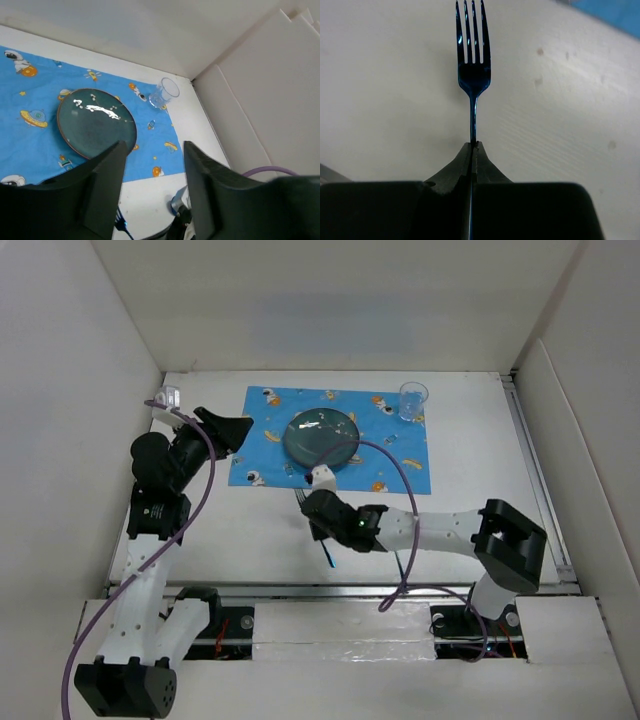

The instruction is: Set the dinner table for one person

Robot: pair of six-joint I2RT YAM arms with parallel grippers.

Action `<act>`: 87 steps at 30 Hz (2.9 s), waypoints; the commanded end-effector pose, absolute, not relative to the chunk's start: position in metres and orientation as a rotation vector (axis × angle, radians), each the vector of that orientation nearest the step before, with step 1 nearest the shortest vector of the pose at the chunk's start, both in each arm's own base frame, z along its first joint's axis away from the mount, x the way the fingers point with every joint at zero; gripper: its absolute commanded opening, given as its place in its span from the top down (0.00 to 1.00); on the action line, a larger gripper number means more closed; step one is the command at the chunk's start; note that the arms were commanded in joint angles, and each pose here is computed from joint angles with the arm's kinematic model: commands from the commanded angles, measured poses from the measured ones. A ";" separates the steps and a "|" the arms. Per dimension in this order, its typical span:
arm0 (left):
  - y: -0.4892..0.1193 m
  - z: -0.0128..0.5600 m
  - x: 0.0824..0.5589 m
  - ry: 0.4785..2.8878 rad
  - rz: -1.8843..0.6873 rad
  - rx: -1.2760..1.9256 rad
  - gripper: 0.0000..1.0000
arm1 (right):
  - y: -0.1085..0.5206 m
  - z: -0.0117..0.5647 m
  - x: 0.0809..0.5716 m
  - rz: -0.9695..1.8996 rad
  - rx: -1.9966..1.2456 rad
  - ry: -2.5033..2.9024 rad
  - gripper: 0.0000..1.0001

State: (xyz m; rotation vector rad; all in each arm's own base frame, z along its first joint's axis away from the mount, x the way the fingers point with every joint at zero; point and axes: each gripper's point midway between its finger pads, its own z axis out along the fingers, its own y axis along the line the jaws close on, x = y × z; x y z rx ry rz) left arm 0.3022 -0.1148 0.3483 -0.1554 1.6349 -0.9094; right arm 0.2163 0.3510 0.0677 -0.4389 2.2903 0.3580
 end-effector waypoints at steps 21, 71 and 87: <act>-0.094 0.380 0.302 1.564 -0.870 -0.324 0.45 | 0.530 0.136 0.462 0.745 0.093 2.076 1.00; -0.121 0.374 0.289 1.564 -1.001 -0.139 0.94 | 0.407 0.231 0.362 0.754 -0.023 1.891 1.00; -0.128 0.389 0.277 1.513 -1.023 -0.047 0.61 | 0.172 0.068 0.140 0.511 0.322 2.432 0.53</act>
